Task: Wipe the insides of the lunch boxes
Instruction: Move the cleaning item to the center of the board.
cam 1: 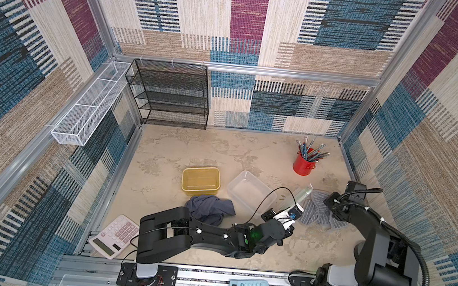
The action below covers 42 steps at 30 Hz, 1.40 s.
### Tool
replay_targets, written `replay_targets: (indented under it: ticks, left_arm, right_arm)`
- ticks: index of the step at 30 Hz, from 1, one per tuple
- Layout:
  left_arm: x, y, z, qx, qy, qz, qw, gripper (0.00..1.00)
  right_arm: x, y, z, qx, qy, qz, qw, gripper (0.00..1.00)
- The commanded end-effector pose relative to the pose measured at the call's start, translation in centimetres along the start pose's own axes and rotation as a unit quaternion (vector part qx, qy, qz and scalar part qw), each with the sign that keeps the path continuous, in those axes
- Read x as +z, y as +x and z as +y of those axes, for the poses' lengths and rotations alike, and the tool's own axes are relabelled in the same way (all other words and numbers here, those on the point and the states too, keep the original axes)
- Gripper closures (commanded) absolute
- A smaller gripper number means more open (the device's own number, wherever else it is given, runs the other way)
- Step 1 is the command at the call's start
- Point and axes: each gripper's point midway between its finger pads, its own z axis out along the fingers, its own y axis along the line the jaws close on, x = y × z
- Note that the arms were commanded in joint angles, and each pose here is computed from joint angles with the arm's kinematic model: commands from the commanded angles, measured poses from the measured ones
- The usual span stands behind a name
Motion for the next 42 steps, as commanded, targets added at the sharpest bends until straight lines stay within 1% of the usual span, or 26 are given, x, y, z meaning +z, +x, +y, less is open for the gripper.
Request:
replay_targets:
  ticks: [1, 2, 4, 5, 7, 9, 11, 16, 21, 22, 24, 26, 28, 29, 32, 37, 42]
  left_arm:
    - [0.0, 0.6, -0.7, 0.051, -0.006, 0.009, 0.999, 1.0]
    - [0.1, 1.1, -1.2, 0.061, -0.003, 0.013, 0.998, 1.0]
    - [0.2, 1.9, -2.4, 0.08, 0.011, 0.018, 0.997, 1.0]
    - [0.2, 3.2, -3.2, 0.107, 0.022, 0.037, 0.993, 1.0]
    - [0.2, 4.0, -4.8, 0.15, 0.036, 0.042, 0.987, 1.0]
    - [0.3, 5.0, -6.5, 0.2, 0.048, 0.044, 0.978, 1.0]
    - [0.6, 6.1, -7.5, 0.231, 0.054, 0.05, 0.97, 1.0]
    - [0.6, 9.0, -10.1, 0.256, 0.11, 0.063, 0.958, 1.0]
    - [0.8, 10.5, -11.4, 0.279, 0.142, 0.092, 0.945, 1.0]
    - [0.9, 10.7, -11.5, 0.283, 0.145, 0.096, 0.943, 0.97]
    - [0.8, 10.7, -11.7, 0.284, 0.149, 0.097, 0.942, 0.84]
    - [0.6, 10.3, -11.6, 0.276, 0.153, 0.094, 0.944, 0.62]
    - [0.2, 9.7, -11.6, 0.263, 0.16, 0.089, 0.947, 0.46]
    - [0.1, 9.4, -11.6, 0.255, 0.16, 0.086, 0.95, 0.4]
    - [-0.1, 8.4, -11.4, 0.243, 0.159, 0.079, 0.954, 0.35]
    - [-1.0, 6.3, -9.9, 0.232, 0.137, 0.066, 0.961, 0.34]
    - [-2.8, 1.4, -6.8, 0.19, 0.1, 0.028, 0.976, 0.31]
  right_arm:
    - [1.2, -2.9, -1.1, -0.016, 0.033, -0.027, 0.999, 0.39]
    - [1.6, -3.2, -1.0, -0.017, 0.03, -0.026, 0.999, 0.39]
    - [1.9, -3.6, -0.7, -0.019, 0.022, -0.03, 0.999, 0.33]
    - [2.0, -3.8, -0.5, -0.019, 0.019, -0.033, 0.999, 0.3]
    - [2.1, -3.8, -0.3, -0.019, 0.012, -0.035, 0.999, 0.27]
    - [2.0, -4.1, -0.1, -0.023, 0.008, -0.043, 0.999, 0.22]
    - [2.0, -4.4, -0.2, -0.027, 0.01, -0.046, 0.998, 0.17]
    - [1.4, -5.1, 0.3, -0.033, 0.001, -0.051, 0.998, 0.1]
    - [-0.6, -6.3, 0.1, -0.028, 0.013, -0.079, 0.996, 0.01]
    - [-1.0, -6.4, 0.2, -0.028, 0.01, -0.082, 0.996, 0.01]
    - [-1.5, -6.5, 0.3, -0.025, 0.008, -0.086, 0.996, 0.02]
    - [-2.0, -6.6, 0.4, -0.026, 0.006, -0.092, 0.995, 0.02]
    - [-2.6, -6.8, 0.4, -0.027, 0.004, -0.099, 0.995, 0.02]
    - [-2.8, -7.0, 0.5, -0.029, 0.004, -0.103, 0.994, 0.02]
    - [-3.2, -7.3, 0.6, -0.034, 0.002, -0.108, 0.994, 0.02]
    - [-2.8, -6.8, 0.7, -0.037, -0.001, -0.099, 0.994, 0.02]
    - [-1.8, -4.9, 0.3, -0.028, -0.008, -0.078, 0.997, 0.02]
